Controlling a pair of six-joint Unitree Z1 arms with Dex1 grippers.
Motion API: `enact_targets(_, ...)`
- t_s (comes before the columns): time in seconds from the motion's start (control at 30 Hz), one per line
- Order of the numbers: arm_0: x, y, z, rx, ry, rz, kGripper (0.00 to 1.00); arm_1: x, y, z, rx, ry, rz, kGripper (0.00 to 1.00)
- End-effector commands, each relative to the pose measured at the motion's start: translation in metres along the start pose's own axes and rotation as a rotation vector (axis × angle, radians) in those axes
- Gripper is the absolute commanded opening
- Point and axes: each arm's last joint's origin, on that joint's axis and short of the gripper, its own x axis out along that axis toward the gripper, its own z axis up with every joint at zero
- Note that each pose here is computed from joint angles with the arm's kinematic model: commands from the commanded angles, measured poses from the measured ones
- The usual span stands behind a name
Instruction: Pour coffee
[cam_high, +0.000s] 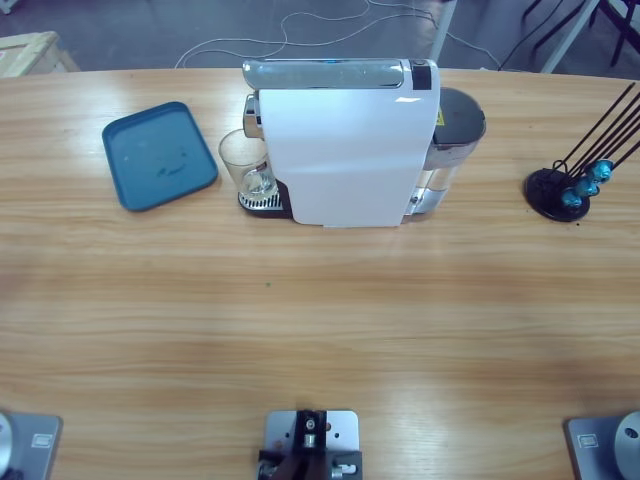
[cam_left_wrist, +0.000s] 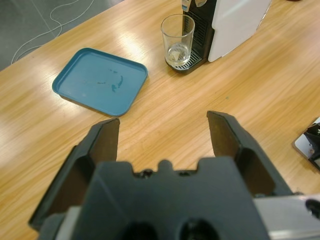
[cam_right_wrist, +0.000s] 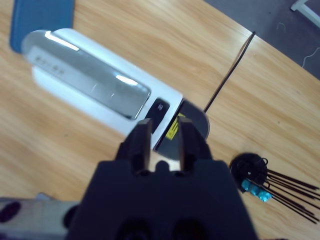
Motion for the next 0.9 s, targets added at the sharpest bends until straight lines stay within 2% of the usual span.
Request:
enact_targets(0.03,0.009,-0.001,-0.005,-0.010,0.030,-0.011,0.982,-0.009,0.005,-0.008,-0.005,0.066,0.054,1.000)
enact_targets(0.37,0.011,-0.002,-0.005,-0.009,0.039,-0.013,0.982,-0.009,0.005,-0.015,-0.007,0.115,0.066,1.000)
enact_targets(0.9,0.019,-0.003,-0.006,-0.017,0.067,-0.025,0.982,-0.022,0.003,-0.019,-0.020,0.112,0.061,1.000)
